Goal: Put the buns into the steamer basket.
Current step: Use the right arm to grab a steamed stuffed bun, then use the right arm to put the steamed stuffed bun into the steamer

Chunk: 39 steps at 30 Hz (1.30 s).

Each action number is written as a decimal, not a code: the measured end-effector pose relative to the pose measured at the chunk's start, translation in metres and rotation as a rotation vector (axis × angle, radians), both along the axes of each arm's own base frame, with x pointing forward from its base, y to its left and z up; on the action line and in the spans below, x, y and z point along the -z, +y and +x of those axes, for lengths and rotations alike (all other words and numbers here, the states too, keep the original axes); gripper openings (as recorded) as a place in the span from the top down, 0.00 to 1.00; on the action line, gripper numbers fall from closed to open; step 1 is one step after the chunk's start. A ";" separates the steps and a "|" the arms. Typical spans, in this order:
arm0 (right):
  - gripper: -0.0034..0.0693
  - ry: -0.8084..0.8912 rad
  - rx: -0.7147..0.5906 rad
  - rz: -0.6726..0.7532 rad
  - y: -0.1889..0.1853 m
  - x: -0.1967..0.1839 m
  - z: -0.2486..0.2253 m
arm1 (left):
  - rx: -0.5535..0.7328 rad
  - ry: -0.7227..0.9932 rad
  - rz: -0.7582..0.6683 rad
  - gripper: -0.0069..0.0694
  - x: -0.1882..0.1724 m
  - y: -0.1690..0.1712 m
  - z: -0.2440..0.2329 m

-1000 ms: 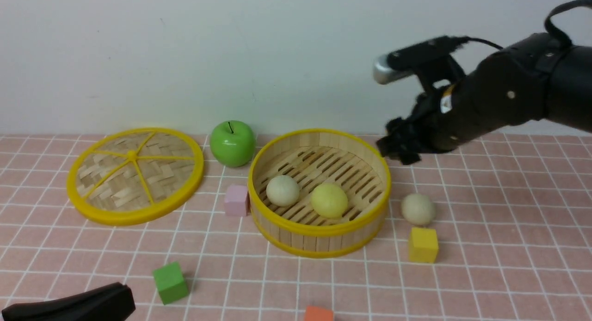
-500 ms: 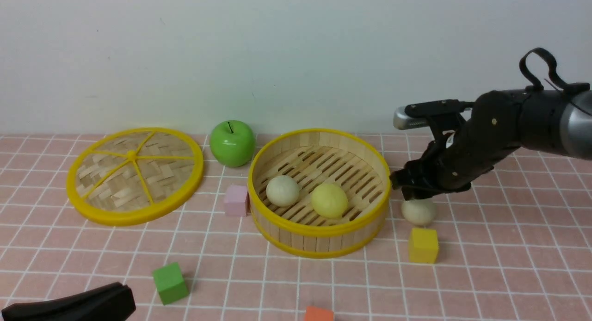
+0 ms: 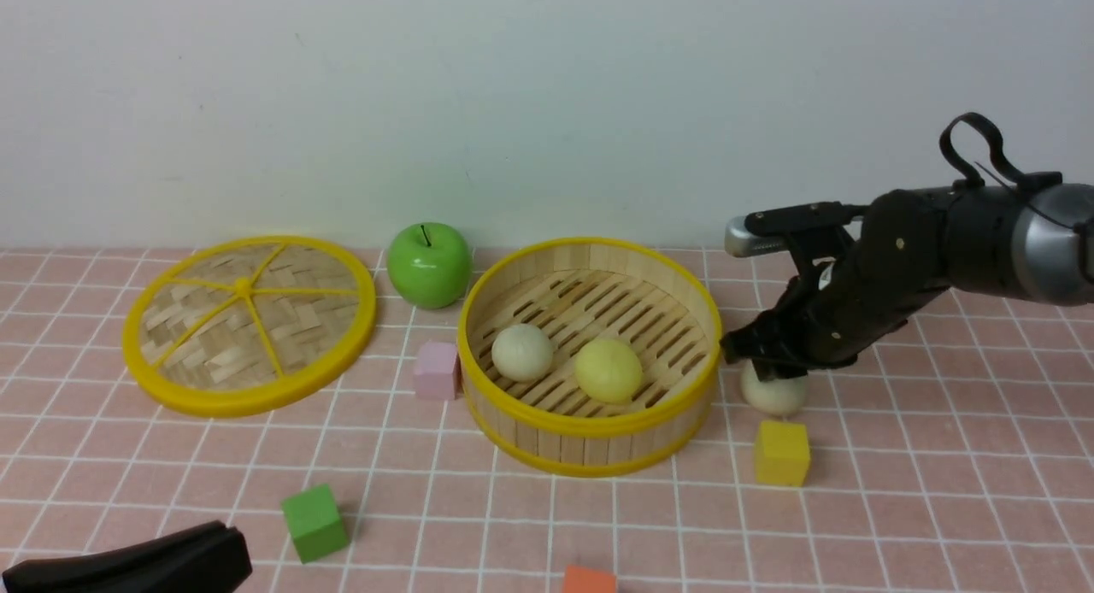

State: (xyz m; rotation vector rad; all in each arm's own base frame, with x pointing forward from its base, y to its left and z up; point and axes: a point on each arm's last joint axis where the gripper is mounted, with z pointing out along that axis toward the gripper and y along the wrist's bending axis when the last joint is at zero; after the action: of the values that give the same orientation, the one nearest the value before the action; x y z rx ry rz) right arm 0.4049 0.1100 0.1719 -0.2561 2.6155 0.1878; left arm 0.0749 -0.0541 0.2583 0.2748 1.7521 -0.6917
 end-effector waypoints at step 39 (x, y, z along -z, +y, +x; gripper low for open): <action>0.25 -0.351 -0.220 0.158 0.100 -0.057 0.008 | 0.000 0.000 0.000 0.77 0.000 0.000 0.000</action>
State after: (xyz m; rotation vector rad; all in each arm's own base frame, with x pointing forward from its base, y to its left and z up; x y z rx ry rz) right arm 0.4128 0.2099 0.2292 -0.4758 2.2095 0.3861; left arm 0.0749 -0.0541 0.2583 0.2748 1.7521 -0.6917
